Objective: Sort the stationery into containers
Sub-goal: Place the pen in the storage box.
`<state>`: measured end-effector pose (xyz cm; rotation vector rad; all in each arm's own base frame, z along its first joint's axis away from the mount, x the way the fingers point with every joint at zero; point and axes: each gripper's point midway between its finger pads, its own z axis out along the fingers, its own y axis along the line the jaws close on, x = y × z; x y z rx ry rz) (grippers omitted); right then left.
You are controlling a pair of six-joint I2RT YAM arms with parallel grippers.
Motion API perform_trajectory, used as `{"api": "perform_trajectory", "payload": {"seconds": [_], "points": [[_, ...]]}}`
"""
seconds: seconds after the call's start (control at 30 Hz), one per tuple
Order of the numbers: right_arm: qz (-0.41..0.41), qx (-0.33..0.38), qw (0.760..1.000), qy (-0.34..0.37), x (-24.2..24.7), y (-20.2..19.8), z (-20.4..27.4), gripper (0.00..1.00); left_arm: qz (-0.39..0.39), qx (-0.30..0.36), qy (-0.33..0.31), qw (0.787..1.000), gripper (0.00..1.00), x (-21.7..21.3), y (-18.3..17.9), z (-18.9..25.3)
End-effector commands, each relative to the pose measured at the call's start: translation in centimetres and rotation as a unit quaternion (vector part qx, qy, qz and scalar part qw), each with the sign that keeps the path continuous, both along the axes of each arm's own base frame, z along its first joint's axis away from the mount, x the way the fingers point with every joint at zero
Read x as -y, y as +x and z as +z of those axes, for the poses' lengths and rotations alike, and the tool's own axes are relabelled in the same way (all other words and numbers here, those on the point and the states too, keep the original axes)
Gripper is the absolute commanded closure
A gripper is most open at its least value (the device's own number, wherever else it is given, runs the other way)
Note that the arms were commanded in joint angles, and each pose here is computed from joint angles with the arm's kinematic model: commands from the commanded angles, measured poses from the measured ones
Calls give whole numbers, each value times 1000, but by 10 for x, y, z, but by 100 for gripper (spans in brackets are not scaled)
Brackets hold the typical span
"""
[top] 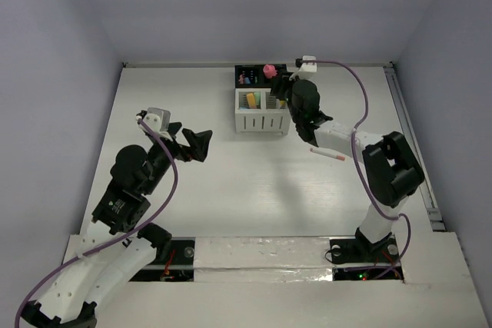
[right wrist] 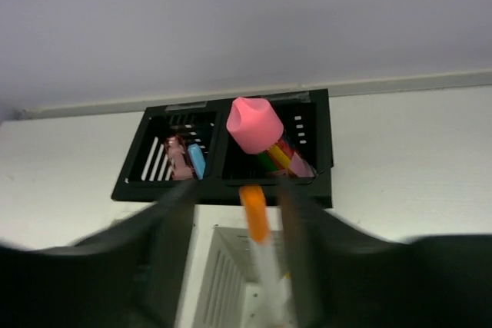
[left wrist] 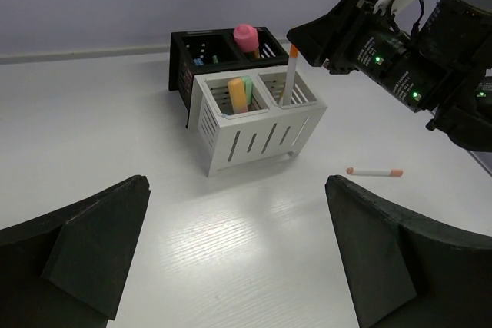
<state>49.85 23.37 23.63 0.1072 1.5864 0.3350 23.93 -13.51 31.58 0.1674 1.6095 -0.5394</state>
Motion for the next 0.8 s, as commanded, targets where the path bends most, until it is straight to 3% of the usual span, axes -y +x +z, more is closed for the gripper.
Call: {"api": "perform_trajectory", "payload": {"seconds": [0.0, 0.07, 0.13, 0.33, 0.57, 0.77], "points": [[-14, 51, 998, 17, 4, -6, 37, 42, -5, 31, -15, 999, 1, 0, -1, 17], [-20, 54, 998, 17, 9, -10, 47, 31, -5, 32, -16, 999, 1, 0, -2, 17], [-27, 56, 998, 18, 15, -14, 55, 27, -5, 36, -17, 999, 1, -1, -3, 19], [-33, 16, 999, 24, 42, -58, 43, 26, -8, 43, -21, 999, 1, -2, -7, 24], [-36, -195, 980, 22, 67, -131, -64, 29, -9, 55, -32, 998, 1, -5, -14, 32], [-88, -308, 947, 19, 102, -179, -109, 29, 8, 64, -38, 997, 1, -14, -18, 37]]}}
